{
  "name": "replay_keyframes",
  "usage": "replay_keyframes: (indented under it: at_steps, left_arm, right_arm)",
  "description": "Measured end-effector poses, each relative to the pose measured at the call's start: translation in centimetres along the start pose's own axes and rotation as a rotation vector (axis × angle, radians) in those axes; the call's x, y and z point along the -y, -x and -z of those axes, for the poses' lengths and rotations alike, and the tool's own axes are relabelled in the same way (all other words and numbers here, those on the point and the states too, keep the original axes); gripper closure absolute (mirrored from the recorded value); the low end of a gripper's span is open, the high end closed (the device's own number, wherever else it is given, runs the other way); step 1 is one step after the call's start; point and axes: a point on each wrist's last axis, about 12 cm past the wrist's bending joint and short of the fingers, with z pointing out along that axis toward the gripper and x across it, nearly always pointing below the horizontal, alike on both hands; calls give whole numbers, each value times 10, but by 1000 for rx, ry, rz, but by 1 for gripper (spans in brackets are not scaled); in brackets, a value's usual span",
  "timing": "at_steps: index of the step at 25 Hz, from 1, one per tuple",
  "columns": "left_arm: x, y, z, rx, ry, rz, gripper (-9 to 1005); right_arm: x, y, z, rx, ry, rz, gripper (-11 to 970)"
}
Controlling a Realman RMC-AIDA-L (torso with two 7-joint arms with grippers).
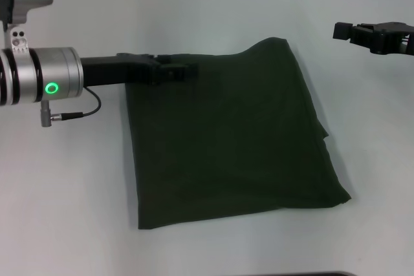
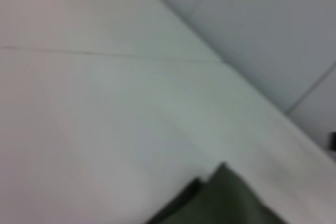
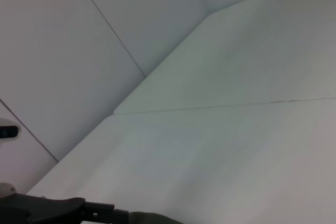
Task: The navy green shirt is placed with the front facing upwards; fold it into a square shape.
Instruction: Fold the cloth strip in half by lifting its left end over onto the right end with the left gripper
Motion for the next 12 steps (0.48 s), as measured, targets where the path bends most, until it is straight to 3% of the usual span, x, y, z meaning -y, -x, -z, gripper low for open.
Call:
replay_keyframes:
  at_steps: [5, 12]
  left_arm:
    - [15, 2, -2, -7, -110, -10, 178]
    - [23, -7, -17, -62, -158, 7, 184]
  right_arm:
    - [0, 1, 0, 0, -1, 0, 956]
    - [0, 2, -1, 0, 2, -1, 955]
